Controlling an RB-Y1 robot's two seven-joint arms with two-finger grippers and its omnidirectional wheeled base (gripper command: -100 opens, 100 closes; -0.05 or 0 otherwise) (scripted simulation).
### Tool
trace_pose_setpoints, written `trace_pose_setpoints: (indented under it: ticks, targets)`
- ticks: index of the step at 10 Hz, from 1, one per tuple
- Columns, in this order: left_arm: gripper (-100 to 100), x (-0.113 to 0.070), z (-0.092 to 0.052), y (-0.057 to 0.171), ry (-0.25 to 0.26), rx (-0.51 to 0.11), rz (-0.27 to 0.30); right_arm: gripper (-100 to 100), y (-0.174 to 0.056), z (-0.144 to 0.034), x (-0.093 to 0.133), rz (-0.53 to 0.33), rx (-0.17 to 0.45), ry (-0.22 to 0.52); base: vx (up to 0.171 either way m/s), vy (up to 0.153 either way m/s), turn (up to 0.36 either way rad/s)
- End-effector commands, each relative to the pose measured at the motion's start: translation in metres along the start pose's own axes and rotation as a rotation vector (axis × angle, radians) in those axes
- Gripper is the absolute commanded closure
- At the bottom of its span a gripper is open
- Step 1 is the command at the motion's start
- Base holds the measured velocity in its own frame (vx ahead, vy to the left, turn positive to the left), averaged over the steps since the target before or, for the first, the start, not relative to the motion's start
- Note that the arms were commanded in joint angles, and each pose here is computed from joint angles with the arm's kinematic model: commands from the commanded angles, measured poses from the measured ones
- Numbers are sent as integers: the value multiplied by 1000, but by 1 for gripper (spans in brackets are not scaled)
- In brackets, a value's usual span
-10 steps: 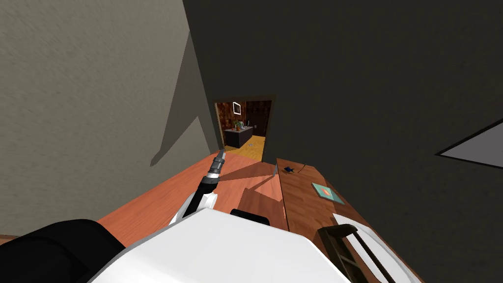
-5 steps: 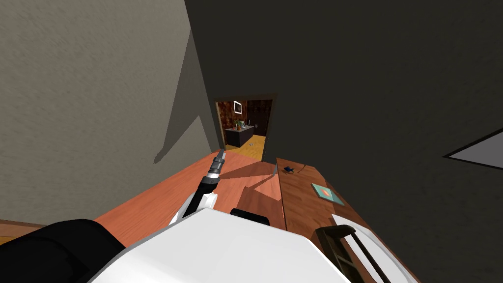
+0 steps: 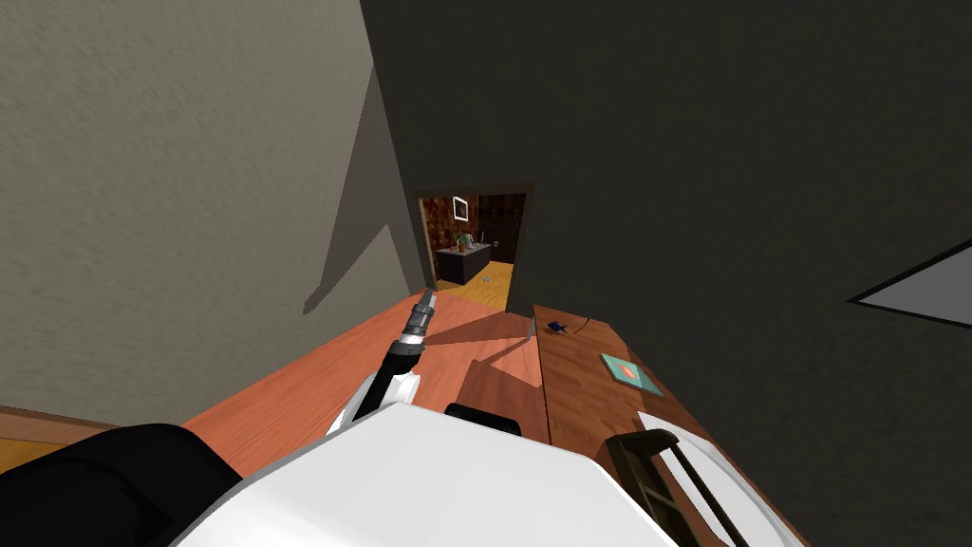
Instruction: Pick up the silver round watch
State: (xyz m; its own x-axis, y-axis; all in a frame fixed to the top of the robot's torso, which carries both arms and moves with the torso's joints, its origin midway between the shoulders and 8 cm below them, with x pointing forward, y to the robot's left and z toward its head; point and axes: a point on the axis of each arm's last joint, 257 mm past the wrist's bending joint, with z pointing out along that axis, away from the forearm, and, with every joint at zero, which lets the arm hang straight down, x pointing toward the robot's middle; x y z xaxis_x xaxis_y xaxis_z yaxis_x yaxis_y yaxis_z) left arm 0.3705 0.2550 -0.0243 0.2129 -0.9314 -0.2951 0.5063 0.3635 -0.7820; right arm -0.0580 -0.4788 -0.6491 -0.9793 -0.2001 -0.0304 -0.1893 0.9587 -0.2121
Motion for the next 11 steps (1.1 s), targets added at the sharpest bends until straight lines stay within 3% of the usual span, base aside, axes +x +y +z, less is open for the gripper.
trace_pose_setpoints:
  ticks: [1, 3, 4, 5, 10, 11]
  targets:
    - [0, 0, 0, 0, 0, 0, 0, 100, 0, 0, 0, 0, 0, 0, -1, 11, -3]
    - [0, 0, 0, 0, 0, 0, 0, 100, 1, 0, 0, -1, -1, 0, 0, 0, 0]
    - [0, 0, 0, 0, 0, 0, 0, 0, 1, 0, 0, -1, -1, 0, 0, 0, 0]
    - [0, 0, 0, 0, 0, 0, 0, 100, -12, -5, 7, -7, 3, 1, 29, 28, -76]
    - [0, 0, 0, 0, 0, 0, 0, 100, -29, -13, 18, -21, 3, 2, 42, 58, -36]
    - [0, 0, 0, 0, 0, 0, 0, 0, -29, -13, 18, -21, 2, 2, 0, 0, 0]
